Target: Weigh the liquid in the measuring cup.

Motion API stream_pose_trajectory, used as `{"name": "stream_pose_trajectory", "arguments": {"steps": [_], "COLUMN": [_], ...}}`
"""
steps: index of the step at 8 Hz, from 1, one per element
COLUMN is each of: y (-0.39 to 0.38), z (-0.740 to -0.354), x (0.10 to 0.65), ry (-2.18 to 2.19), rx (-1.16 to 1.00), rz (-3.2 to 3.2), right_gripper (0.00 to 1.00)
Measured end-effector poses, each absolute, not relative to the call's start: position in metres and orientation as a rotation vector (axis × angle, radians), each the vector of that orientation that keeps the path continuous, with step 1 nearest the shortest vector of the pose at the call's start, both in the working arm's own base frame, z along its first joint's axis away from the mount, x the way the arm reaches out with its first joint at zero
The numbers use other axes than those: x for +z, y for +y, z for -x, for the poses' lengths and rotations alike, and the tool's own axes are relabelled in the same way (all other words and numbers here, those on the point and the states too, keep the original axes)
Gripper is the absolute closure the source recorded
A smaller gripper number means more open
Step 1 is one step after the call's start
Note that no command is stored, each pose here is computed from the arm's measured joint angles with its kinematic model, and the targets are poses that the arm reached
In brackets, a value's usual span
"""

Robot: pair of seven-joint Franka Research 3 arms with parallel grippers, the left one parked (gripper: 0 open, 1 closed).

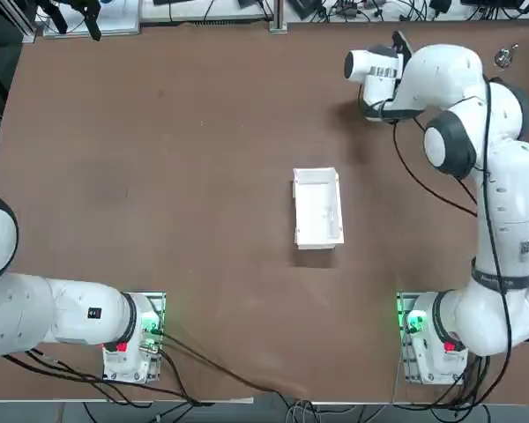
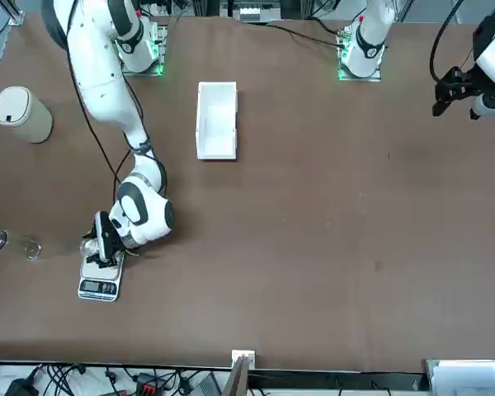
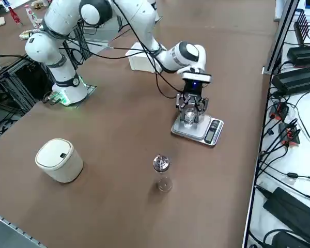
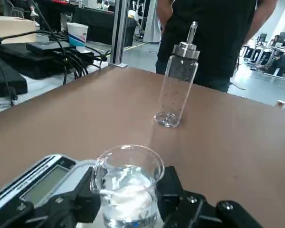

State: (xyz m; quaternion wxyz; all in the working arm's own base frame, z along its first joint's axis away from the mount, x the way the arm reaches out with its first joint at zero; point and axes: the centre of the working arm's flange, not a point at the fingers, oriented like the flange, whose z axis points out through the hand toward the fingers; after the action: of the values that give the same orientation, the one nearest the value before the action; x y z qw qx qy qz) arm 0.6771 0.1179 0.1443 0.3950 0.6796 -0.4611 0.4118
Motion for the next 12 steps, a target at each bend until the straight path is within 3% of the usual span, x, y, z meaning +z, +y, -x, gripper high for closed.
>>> {"name": "stream_pose_trajectory", "arguments": {"steps": [2, 3, 4, 7, 10, 12], "y": [0.118, 0.119, 0.123, 0.15, 0.233, 0.234], "z": [-0.676, -0.677, -0.677, -0.687, -0.687, -0.681], "x": [0.14, 0.14, 0.142, 0.172, 0.292, 0.381], "ry": [-1.164, -1.166, -1.166, -1.218, -1.205, -1.096], "rx": [1.04, 1.039, 1.04, 0.91, 0.659, 0.49], "rz": [-1.726, -1.728, -1.734, -1.821, -2.083, -2.291], "right_gripper": [0.26, 0.07, 0.0, 0.0, 0.0, 0.0]}}
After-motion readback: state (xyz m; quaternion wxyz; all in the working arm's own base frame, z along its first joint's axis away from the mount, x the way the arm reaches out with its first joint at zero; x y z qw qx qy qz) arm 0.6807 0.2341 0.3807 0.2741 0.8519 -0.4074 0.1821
